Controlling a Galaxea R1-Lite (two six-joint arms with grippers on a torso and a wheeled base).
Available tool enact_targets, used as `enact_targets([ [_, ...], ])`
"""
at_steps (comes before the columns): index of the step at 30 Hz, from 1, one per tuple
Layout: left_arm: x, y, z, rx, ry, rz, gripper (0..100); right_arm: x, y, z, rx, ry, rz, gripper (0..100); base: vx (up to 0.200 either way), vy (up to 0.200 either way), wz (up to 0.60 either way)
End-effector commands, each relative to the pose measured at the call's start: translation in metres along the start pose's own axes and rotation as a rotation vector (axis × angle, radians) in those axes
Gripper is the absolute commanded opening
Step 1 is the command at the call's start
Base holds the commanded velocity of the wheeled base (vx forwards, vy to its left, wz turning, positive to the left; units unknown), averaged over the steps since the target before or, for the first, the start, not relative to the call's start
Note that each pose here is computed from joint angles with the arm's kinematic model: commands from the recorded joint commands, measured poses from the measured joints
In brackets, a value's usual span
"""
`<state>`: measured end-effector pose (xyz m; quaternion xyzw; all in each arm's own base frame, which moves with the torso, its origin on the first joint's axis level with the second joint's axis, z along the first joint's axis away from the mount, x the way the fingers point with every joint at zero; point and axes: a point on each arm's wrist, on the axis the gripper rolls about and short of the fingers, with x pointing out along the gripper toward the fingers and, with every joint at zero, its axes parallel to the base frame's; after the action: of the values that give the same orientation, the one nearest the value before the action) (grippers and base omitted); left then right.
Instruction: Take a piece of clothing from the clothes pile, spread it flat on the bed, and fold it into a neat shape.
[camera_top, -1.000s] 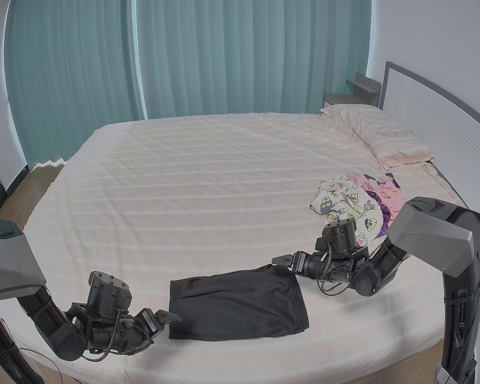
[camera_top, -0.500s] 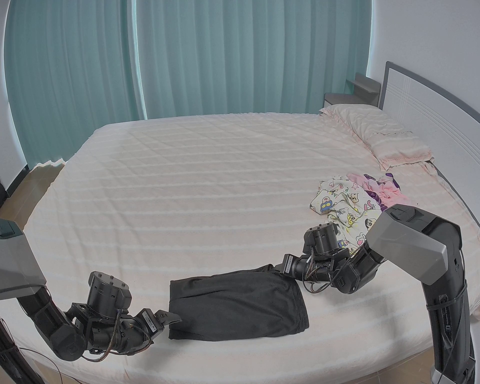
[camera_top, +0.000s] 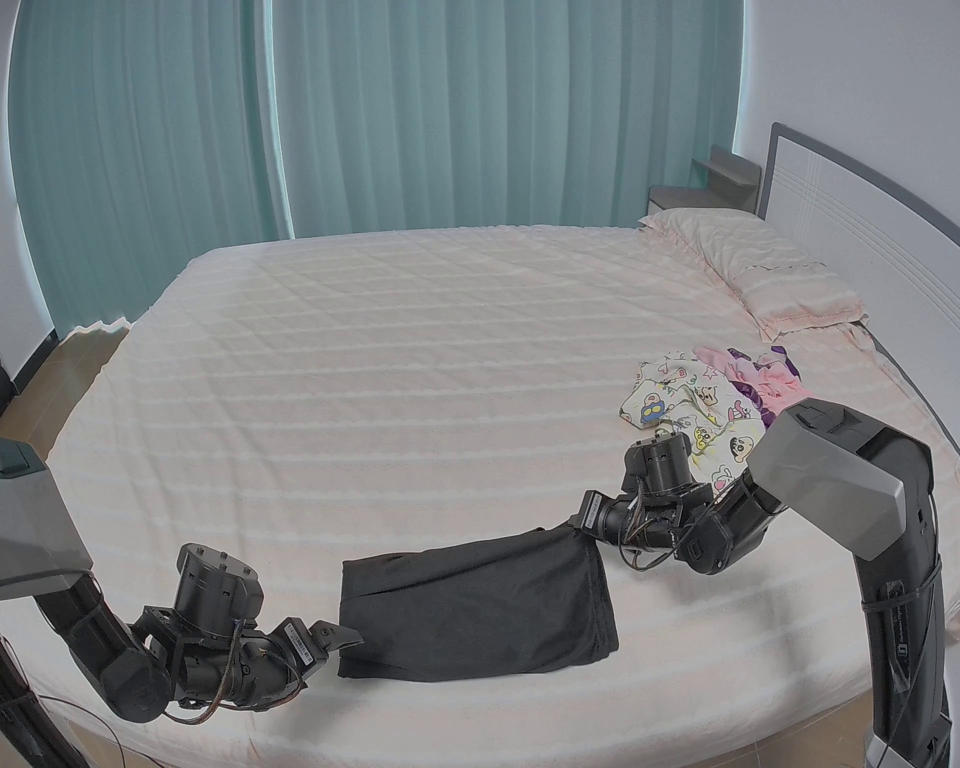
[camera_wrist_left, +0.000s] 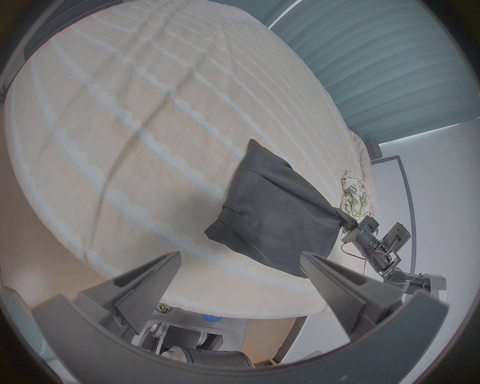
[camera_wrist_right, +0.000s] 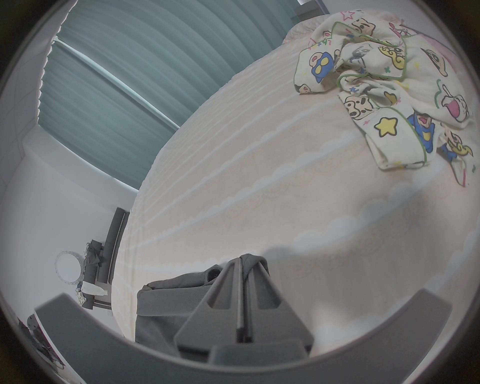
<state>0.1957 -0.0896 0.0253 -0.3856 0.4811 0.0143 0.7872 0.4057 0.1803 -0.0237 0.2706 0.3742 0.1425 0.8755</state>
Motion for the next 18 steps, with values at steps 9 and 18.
enact_targets([
  [9,0.0004,0.0007,-0.0003,-0.001,0.003,0.003,100,0.0000,-0.0103,0.0058,0.025,-0.011,-0.017,0,0.000,0.000,0.00],
  [18,0.0004,0.0007,-0.0003,-0.001,0.003,0.003,100,-0.0062,-0.0133,0.0104,0.031,-0.023,-0.028,100,0.000,0.000,0.00],
])
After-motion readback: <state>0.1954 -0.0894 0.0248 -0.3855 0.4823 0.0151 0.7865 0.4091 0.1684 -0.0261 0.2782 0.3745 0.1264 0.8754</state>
